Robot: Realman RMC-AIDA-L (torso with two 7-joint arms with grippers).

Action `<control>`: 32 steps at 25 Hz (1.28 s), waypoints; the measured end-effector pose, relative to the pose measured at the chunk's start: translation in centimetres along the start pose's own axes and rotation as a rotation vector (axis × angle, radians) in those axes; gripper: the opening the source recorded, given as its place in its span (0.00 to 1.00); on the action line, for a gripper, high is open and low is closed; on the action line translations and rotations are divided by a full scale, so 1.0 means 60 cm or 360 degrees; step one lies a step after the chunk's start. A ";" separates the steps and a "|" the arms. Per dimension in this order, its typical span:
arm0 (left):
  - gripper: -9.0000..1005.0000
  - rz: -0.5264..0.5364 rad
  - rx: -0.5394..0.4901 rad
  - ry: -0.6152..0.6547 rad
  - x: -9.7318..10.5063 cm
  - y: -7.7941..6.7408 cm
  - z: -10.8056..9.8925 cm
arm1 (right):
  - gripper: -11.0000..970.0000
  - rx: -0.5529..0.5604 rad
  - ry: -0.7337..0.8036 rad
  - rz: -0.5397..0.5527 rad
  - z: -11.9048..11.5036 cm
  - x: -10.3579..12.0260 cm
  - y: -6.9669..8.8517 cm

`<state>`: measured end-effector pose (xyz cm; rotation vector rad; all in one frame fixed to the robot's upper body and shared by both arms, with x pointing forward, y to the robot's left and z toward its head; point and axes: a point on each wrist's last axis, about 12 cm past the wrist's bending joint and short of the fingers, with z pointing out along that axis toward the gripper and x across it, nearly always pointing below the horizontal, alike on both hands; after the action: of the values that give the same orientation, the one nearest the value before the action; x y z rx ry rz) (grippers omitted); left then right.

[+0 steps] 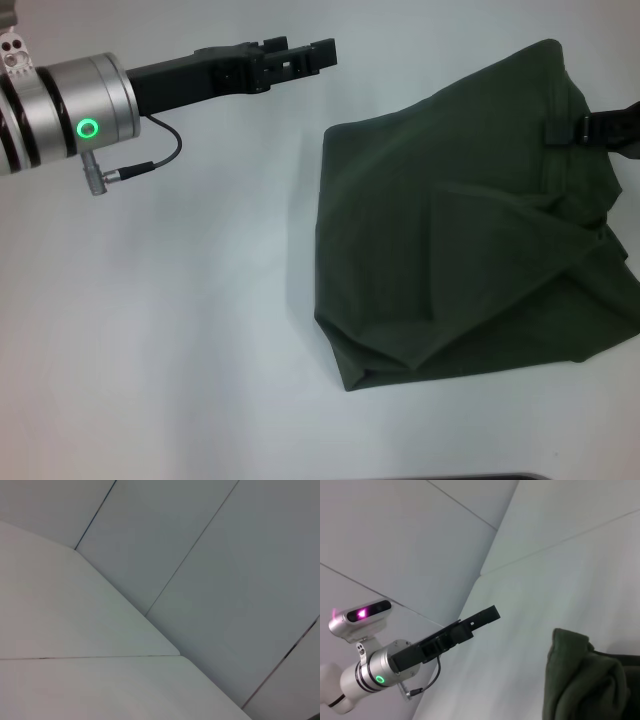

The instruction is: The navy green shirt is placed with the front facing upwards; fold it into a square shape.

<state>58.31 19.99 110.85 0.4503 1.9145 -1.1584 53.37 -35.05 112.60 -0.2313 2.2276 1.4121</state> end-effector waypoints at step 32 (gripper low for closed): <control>0.87 -0.0058 -0.0013 0.0022 0.013 0.005 -0.003 | 0.15 0.0501 -0.0139 0.0200 -0.032 0.074 -0.086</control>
<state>58.00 20.20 110.11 0.4219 1.9461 -1.1732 50.95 -38.59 106.99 0.0768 2.3847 1.0867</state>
